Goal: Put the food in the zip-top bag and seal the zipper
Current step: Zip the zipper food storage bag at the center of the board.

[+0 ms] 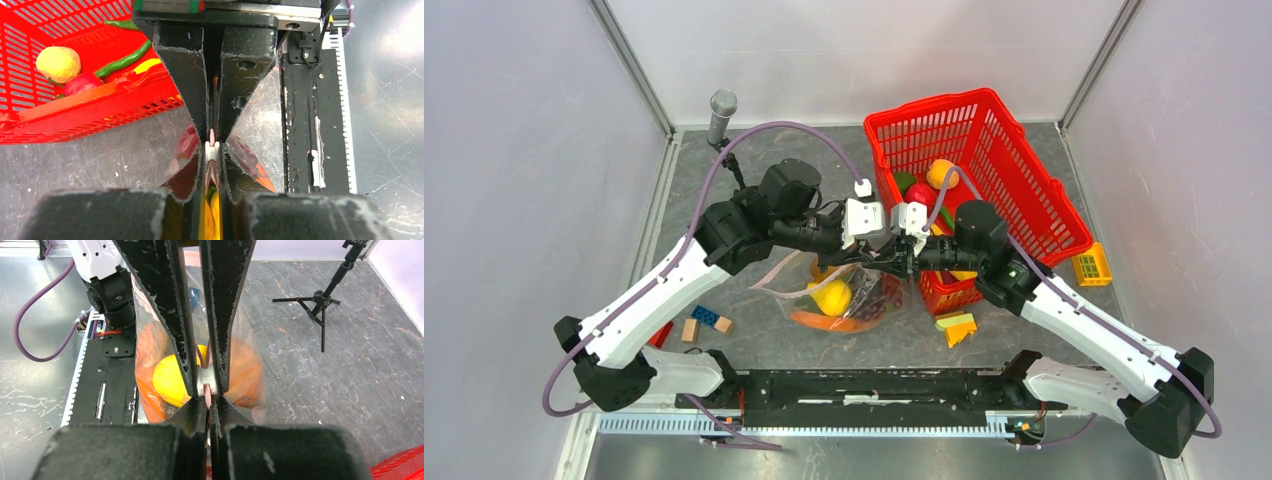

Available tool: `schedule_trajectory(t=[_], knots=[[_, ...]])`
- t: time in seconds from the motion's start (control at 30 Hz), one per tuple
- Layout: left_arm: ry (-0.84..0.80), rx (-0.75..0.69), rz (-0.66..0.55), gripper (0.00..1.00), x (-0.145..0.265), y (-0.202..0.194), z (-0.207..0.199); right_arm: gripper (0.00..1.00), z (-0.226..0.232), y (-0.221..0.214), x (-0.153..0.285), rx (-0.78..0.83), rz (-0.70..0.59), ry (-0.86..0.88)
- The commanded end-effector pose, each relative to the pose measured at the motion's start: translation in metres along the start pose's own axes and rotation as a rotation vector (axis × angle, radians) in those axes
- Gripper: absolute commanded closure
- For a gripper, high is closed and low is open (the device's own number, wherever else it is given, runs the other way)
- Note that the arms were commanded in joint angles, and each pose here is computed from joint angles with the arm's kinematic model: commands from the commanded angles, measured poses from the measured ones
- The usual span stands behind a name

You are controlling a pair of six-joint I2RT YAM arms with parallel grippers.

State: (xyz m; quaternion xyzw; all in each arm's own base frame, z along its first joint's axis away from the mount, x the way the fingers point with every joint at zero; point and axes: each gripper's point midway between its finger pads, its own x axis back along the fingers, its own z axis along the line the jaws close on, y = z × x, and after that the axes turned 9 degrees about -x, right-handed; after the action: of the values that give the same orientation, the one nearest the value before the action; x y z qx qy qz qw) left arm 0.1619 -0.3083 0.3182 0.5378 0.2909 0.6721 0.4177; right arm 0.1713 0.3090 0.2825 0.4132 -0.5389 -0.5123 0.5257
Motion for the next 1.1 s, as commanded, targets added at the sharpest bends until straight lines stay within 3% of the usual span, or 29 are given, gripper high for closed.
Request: schedule_trajectory(t=[0.0,0.07,0.73,1.07], knots=[[0.022,-0.035,-0.031,0.94,0.011,0.012,0.004,1.00,0.000,0.020,0.002,0.050,-0.044,-0.013],[0.028,-0.031,-0.035,0.98,0.011,0.013,0.003,1.00,-0.003,0.019,0.002,0.047,-0.044,-0.029],[0.190,0.094,0.057,0.98,0.041,-0.041,0.001,1.00,-0.023,0.026,0.018,0.031,-0.075,-0.203],[0.351,0.119,0.151,0.98,0.077,-0.063,0.000,1.00,-0.047,0.029,0.031,-0.019,-0.106,-0.378]])
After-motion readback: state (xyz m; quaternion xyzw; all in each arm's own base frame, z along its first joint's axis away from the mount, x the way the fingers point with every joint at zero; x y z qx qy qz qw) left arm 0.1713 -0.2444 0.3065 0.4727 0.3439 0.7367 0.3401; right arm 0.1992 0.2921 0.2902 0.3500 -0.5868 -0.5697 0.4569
